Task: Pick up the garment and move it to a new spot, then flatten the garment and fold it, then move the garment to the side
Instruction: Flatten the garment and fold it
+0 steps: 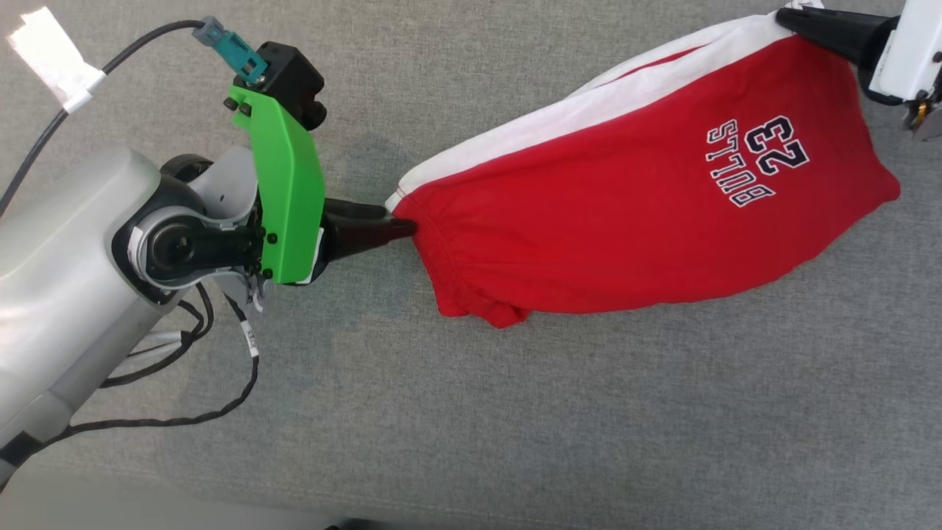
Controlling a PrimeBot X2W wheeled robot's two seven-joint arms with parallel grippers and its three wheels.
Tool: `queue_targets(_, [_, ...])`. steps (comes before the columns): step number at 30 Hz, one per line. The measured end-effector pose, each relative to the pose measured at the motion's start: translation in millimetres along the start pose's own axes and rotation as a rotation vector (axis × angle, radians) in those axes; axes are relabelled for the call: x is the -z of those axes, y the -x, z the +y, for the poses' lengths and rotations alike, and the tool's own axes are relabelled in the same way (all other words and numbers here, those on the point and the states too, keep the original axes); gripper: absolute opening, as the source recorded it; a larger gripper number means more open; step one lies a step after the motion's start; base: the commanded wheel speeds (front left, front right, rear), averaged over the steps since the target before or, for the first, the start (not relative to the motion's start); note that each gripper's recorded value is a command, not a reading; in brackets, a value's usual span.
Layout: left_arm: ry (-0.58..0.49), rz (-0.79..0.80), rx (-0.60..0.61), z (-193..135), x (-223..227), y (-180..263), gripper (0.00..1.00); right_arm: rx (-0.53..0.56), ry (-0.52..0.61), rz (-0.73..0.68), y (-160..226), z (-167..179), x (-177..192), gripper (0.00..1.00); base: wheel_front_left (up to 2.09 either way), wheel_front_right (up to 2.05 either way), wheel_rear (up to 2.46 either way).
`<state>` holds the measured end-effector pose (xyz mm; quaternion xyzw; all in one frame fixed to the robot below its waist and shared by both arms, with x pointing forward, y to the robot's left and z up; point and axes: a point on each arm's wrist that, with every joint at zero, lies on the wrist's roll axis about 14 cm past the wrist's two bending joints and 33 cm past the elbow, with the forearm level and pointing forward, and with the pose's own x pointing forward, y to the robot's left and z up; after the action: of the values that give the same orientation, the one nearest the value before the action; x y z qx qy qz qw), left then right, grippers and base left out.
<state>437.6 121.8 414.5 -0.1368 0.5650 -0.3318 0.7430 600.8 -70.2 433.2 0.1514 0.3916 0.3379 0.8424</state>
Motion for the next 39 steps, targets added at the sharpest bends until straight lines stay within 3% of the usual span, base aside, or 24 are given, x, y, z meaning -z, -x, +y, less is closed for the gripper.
queue_targets(9, [-0.085, -0.091, -0.041, -11, -14, 25, 1.0, -0.03, 0.074, -0.195, 25, 34, -29, 1.0, 0.0, 0.0, 0.0])
queue_targets(15, [-0.34, -0.452, -0.196, -16, -61, 71, 1.0, 0.047, 0.157, -0.474, 64, 35, -61, 1.0, 0.0, 0.0, 0.0])
queue_targets(20, [-0.415, -0.709, -0.303, -13, -67, 100, 1.0, 0.077, 0.164, -0.622, 89, 40, -59, 1.0, 0.0, 0.0, 0.0])
queue_targets(27, [-0.358, -1.066, -0.396, -20, -58, 139, 1.0, 0.153, 0.19, -0.692, 111, 34, -41, 1.0, 0.0, 0.0, 0.0])
queue_targets(39, [-0.154, -1.278, -0.496, -26, -3, 141, 1.0, 0.259, 0.096, -0.499, 78, -3, 16, 1.0, 0.0, 0.0, 0.0])
